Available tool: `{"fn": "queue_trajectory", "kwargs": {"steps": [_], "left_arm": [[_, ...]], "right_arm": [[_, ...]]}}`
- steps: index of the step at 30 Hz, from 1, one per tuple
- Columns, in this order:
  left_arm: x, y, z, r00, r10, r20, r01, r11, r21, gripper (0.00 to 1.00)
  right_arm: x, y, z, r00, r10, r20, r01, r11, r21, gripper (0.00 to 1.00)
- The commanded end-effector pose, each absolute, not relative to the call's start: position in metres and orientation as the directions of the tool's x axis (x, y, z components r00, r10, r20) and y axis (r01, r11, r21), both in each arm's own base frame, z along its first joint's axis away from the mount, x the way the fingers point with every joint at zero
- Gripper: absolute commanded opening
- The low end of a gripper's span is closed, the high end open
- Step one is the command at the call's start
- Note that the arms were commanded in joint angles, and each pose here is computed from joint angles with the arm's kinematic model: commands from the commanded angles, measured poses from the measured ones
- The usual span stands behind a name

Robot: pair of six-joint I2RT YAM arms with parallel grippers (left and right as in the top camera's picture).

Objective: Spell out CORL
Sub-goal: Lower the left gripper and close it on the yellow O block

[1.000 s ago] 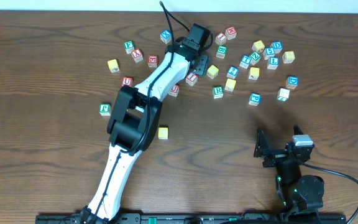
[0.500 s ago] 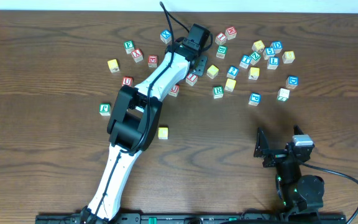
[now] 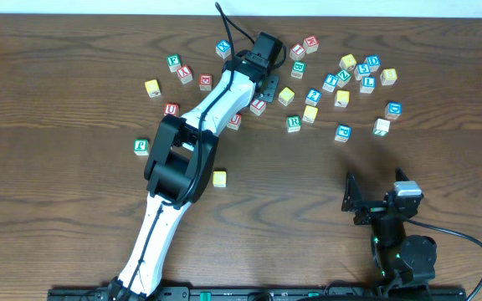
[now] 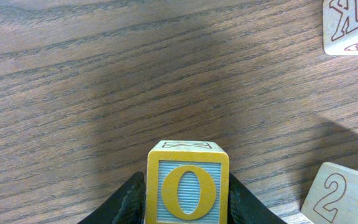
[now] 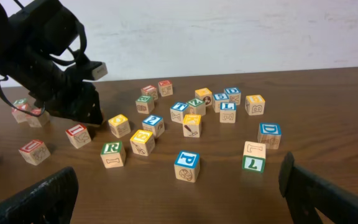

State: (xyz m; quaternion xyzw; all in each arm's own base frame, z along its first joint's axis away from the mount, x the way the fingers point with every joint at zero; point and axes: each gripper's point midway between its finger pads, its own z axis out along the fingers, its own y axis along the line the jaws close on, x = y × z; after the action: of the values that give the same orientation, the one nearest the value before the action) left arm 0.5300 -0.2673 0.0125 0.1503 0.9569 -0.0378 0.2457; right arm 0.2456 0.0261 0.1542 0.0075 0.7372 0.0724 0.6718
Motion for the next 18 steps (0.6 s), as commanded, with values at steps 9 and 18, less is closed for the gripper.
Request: {"fn": "queue_trajectory", "kwargs": {"steps": [9, 18], "left_arm": [[0.533, -0.263, 0.017, -0.831, 0.270, -0.486, 0.299, 0.954, 0.018, 0.28], [0.524, -0.259, 0.025, -0.844, 0.276, -0.459, 0.300, 0.954, 0.023, 0.28]], "right_arm": [[0.245, 0.024, 0.154, -0.094, 0.097, -0.991, -0.082, 0.991, 0.105, 0.99], [0.245, 0.024, 0.154, -0.094, 0.097, -0.991, -0.082, 0.991, 0.105, 0.99]]}}
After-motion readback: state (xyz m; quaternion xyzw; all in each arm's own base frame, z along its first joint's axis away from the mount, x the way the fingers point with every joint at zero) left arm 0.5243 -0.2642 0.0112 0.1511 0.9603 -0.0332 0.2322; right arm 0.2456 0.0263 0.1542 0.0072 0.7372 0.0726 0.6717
